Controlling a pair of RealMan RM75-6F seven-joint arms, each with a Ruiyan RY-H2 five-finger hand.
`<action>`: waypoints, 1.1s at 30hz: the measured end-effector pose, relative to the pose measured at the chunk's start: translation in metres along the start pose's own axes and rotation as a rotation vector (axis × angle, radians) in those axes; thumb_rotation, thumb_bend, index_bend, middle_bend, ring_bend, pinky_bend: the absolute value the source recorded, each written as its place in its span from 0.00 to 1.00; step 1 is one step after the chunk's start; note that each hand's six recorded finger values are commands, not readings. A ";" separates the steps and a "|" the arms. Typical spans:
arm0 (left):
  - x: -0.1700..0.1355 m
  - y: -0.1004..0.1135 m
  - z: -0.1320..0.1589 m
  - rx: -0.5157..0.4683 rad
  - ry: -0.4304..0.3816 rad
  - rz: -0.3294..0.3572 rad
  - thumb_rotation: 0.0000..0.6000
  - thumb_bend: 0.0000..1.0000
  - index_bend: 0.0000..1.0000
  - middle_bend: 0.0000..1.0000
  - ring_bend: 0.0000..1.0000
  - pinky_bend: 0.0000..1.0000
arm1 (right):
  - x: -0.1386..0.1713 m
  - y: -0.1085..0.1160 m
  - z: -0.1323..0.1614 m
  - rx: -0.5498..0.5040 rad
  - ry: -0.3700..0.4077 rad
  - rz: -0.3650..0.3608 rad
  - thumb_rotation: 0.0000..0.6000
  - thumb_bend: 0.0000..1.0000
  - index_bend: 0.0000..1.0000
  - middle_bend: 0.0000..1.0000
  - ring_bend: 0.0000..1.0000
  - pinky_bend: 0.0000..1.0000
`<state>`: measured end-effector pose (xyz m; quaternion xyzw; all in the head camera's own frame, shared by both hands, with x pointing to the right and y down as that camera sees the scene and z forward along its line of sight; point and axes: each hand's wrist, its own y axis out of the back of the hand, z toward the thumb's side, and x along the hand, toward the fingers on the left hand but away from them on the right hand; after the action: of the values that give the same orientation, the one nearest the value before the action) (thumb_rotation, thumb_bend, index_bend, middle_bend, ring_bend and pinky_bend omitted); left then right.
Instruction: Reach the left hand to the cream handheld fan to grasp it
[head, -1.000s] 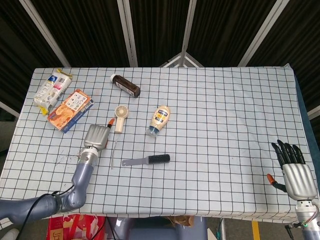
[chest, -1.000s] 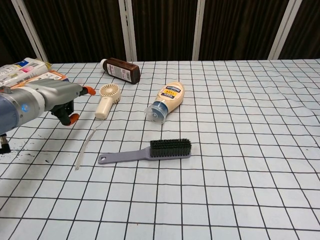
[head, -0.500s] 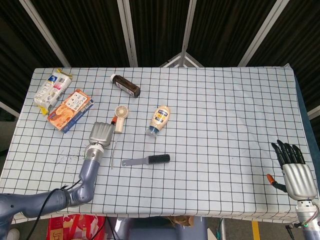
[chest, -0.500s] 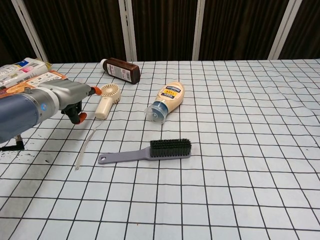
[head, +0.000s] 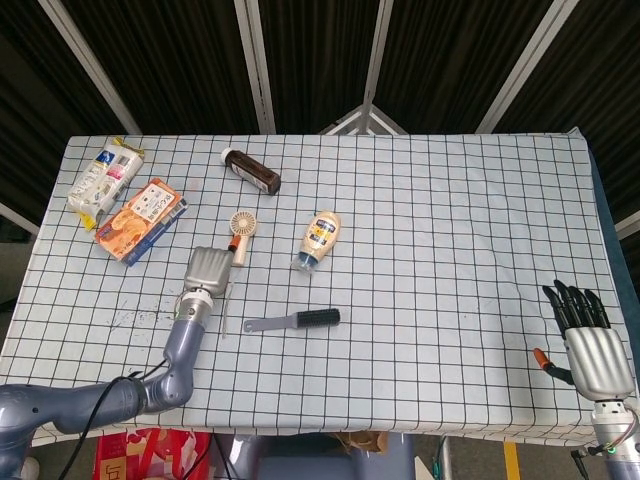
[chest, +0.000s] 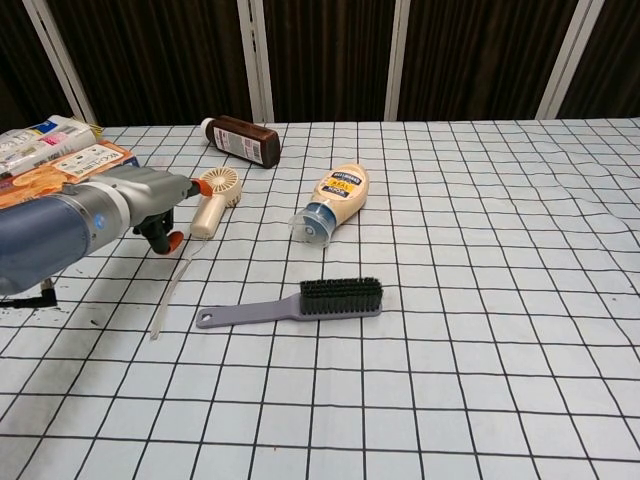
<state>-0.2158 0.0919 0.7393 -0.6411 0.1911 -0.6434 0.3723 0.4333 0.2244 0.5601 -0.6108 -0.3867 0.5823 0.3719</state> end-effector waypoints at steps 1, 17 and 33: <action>0.000 0.000 0.001 0.000 -0.002 0.000 1.00 0.71 0.02 0.89 0.78 0.81 | 0.000 0.000 0.000 0.000 0.000 0.000 1.00 0.28 0.00 0.00 0.00 0.00; -0.001 -0.006 -0.003 0.016 0.006 -0.007 1.00 0.71 0.02 0.89 0.78 0.81 | 0.000 0.000 0.000 -0.001 0.000 0.000 1.00 0.28 0.00 0.00 0.00 0.00; 0.004 -0.021 0.000 0.017 0.022 -0.071 1.00 0.73 0.07 0.89 0.78 0.81 | 0.000 0.000 0.000 -0.004 0.002 0.000 1.00 0.28 0.00 0.00 0.00 0.00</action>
<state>-0.2205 0.1028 0.7569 -0.6372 0.1666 -0.6648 0.3525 0.4332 0.2243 0.5601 -0.6121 -0.3875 0.5809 0.3713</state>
